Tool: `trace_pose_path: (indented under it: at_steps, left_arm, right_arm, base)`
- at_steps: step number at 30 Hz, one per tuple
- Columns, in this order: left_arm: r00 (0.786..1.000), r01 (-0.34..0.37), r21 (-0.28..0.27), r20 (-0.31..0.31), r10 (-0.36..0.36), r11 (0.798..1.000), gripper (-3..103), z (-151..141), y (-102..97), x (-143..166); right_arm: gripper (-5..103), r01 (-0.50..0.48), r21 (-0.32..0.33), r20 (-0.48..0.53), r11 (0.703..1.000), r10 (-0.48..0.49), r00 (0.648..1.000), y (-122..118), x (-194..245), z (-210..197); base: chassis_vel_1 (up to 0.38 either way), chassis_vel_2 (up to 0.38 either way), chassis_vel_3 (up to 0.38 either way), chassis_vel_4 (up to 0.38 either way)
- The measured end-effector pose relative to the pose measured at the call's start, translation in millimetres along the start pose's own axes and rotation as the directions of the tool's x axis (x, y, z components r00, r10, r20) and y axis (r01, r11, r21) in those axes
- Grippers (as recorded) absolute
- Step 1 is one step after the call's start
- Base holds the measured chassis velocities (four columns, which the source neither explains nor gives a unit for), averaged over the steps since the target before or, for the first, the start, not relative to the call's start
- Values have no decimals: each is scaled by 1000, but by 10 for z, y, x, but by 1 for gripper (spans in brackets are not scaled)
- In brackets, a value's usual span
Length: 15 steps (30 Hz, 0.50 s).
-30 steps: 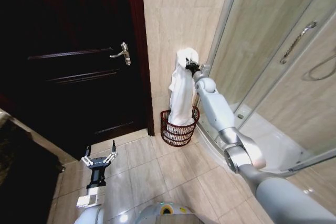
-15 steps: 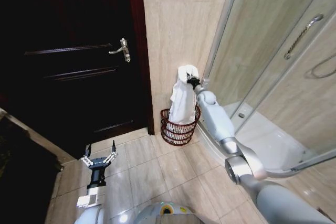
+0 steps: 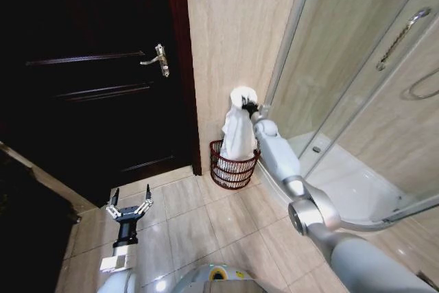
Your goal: Discard the used towel into the hamper.
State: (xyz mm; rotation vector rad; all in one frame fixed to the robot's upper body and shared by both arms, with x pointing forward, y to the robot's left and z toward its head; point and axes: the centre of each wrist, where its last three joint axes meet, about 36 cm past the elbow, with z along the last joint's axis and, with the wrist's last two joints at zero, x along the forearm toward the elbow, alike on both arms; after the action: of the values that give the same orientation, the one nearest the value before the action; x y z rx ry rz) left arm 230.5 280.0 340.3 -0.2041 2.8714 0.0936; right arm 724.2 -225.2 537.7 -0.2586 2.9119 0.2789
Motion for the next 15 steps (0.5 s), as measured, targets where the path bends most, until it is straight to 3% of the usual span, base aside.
trace_pose_path:
  at_steps: [5, 8, 15]
  left_arm:
    - [1000, 0, 1, 2, 0, 1000, 100, -1, 0, 4]
    - [1000, -1, 1, 4, 1, 1000, 100, -2, -5, 12]
    - [1000, 2, 2, 8, -2, 1000, 100, -20, 7, 38]
  right_arm:
    - [8, -2, 4, -2, 1000, 2, 1000, -11, 62, 48]
    - [8, -10, 38, -91, 999, 13, 996, -98, 207, 428]
    - [8, -18, 58, -194, 998, 29, 981, -137, 343, 838]
  base:
    - [0, 0, 0, 0]
    - [0, 0, 0, 0]
    - [0, 0, 0, 0]
